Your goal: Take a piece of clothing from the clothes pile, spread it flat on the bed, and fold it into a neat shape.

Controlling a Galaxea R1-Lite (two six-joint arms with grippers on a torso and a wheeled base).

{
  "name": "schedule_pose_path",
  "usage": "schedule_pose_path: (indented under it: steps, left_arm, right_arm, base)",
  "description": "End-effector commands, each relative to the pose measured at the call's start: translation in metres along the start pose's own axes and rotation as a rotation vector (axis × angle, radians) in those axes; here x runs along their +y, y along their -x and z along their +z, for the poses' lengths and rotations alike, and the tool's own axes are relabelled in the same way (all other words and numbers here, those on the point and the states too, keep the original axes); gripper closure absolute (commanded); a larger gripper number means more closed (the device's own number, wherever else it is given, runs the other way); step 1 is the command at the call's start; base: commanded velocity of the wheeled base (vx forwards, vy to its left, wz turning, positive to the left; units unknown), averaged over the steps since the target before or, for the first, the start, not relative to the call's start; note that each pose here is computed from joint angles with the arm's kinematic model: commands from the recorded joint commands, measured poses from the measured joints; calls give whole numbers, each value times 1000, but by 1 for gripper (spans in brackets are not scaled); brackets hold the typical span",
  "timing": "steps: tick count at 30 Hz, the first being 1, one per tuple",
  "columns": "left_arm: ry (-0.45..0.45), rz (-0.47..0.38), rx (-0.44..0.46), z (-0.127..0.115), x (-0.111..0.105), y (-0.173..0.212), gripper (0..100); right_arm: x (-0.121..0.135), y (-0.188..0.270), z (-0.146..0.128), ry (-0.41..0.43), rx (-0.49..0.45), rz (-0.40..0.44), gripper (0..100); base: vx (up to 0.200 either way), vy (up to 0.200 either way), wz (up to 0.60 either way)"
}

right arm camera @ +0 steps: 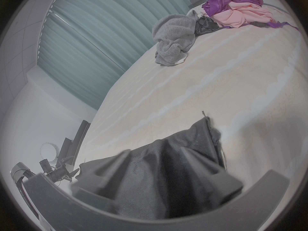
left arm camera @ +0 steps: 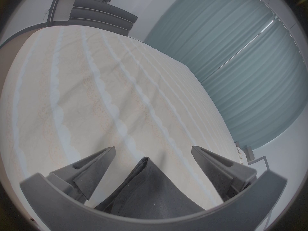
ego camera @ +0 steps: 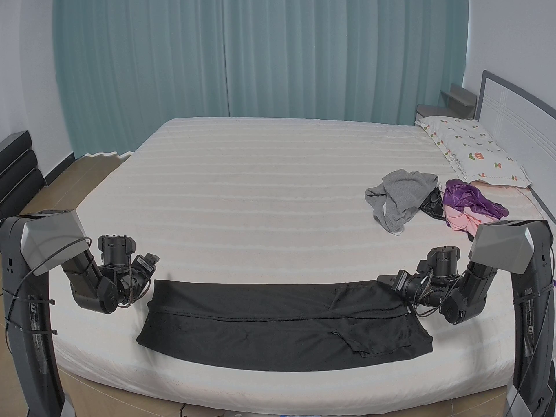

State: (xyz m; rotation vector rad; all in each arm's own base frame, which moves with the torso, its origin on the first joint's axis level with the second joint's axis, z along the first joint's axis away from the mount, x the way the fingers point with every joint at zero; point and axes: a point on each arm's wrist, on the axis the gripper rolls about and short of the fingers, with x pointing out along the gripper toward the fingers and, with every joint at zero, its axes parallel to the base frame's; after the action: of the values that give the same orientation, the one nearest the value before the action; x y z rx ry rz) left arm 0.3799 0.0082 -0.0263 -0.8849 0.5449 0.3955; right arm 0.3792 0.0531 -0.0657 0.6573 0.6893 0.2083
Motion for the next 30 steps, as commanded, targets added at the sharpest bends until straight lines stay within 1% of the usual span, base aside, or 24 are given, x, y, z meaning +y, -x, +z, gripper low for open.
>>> schedule_pose_path:
  steps: [1, 8, 10, 22, 23, 27, 30]
  left_arm:
    - [-1, 2, 0, 0, 1, 0, 0]
    - [-1, 2, 0, 0, 1, 0, 0]
    - [-1, 2, 0, 0, 1, 0, 0]
    - [-1, 2, 0, 0, 1, 0, 0]
    - [-1, 2, 0, 0, 1, 0, 0]
    - [-1, 4, 2, 0, 1, 4, 0]
    - [-11, -7, -6, 1, -3, 18, 0]
  right_arm:
    - [0, -1, 0, 3, -7, 3, 100]
    - [4, -1, 7, 22, -84, 53, 100]
    - [3, -3, 6, 23, -92, 57, 100]
    - [-3, -6, -1, 22, -67, 36, 100]
    - [-3, -6, -1, 22, -67, 36, 0]
    - [1, 1, 2, 19, -82, 29, 0]
    - [9, 18, 6, 5, -93, 37, 0]
  base:
    - [0, 0, 0]
    - [0, 0, 0]
    - [0, 0, 0]
    - [0, 0, 0]
    - [0, 0, 0]
    - [0, 0, 0]
    - [0, 0, 0]
